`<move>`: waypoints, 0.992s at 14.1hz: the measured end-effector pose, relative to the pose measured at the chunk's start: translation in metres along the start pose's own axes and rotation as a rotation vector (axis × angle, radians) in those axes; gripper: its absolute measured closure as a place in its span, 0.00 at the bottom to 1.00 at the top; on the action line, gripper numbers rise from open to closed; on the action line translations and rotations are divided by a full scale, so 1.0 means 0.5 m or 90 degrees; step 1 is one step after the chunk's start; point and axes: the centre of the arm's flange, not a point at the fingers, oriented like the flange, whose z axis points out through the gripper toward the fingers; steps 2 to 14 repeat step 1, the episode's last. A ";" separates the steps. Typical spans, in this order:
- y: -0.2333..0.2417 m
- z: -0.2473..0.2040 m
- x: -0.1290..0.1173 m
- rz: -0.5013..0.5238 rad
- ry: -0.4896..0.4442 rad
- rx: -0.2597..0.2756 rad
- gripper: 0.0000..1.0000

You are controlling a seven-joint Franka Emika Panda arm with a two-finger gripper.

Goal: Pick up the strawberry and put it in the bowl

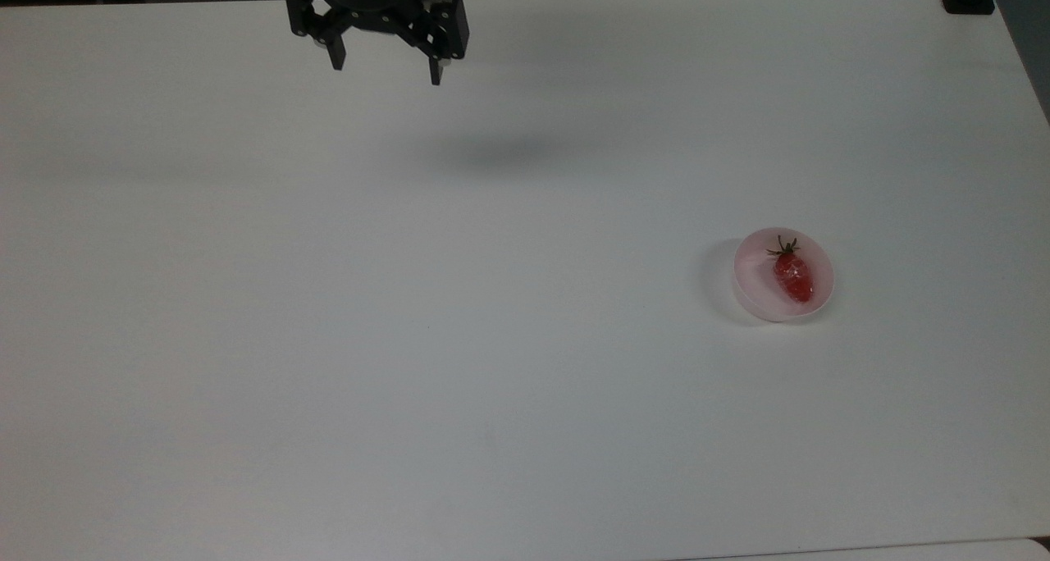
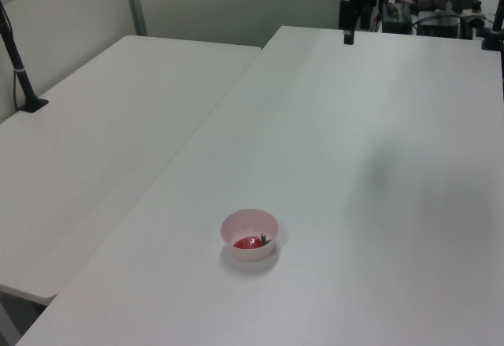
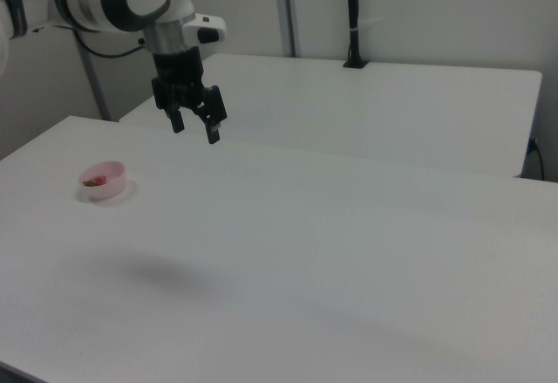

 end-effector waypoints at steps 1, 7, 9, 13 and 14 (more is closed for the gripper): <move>0.006 0.002 -0.006 0.001 -0.003 0.001 0.00; 0.006 0.002 -0.006 0.001 -0.003 0.001 0.00; 0.006 0.002 -0.006 0.001 -0.003 0.001 0.00; 0.006 0.002 -0.006 0.001 -0.003 0.001 0.00; 0.006 0.002 -0.006 0.001 -0.003 0.001 0.00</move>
